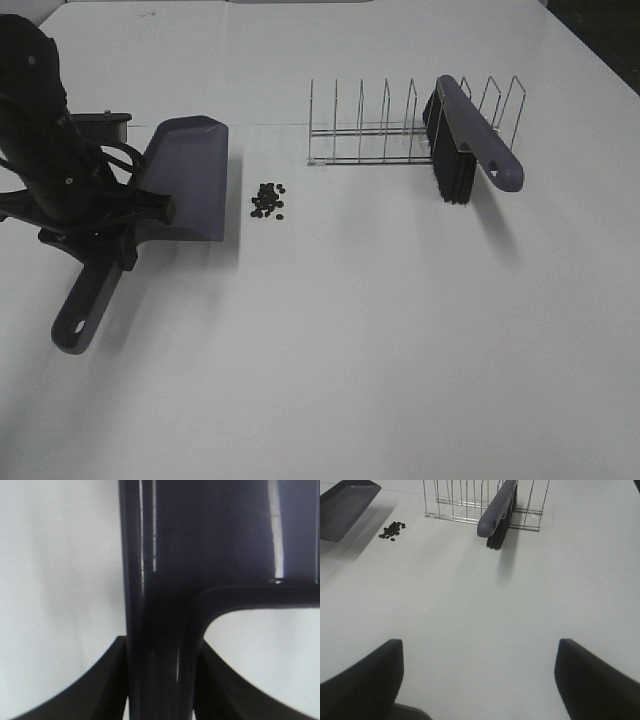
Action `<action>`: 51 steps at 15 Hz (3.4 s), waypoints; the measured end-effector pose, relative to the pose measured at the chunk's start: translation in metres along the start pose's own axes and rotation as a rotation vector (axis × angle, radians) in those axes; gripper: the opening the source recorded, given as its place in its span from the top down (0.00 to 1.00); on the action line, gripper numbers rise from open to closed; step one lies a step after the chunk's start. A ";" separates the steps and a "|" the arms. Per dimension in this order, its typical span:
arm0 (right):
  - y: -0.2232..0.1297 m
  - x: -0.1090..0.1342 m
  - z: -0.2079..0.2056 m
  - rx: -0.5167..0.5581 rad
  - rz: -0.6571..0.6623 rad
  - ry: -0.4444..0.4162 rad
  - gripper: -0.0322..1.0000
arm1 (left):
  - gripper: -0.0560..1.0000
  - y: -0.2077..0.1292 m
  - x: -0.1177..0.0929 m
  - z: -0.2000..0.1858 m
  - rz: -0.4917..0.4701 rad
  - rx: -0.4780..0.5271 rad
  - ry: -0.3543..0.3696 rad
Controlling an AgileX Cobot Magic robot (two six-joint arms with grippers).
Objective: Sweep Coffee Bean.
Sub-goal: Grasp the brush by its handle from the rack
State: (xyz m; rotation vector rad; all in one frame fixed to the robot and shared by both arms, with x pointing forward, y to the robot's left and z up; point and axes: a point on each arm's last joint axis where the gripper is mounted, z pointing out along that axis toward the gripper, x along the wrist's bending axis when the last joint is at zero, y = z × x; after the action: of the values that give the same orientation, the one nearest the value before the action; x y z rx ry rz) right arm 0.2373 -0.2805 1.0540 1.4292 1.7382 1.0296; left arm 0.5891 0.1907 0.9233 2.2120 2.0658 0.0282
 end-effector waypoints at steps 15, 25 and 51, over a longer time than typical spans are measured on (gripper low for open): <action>0.188 -0.052 0.186 0.362 0.030 0.068 0.34 | 0.62 0.000 0.000 0.000 0.004 -0.001 0.004; 0.261 -0.027 0.330 0.537 0.071 0.044 0.46 | 0.62 0.000 0.000 0.000 0.004 -0.003 0.004; 0.136 -0.025 0.542 0.751 0.042 -0.147 0.54 | 0.62 0.001 0.000 0.000 -0.003 -0.007 -0.004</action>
State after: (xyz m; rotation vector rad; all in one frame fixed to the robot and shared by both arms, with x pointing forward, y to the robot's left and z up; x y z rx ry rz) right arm 0.7739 -0.2023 0.9151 1.9259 2.0903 0.2565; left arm 0.5898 0.1903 0.9234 2.2030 2.0631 0.0306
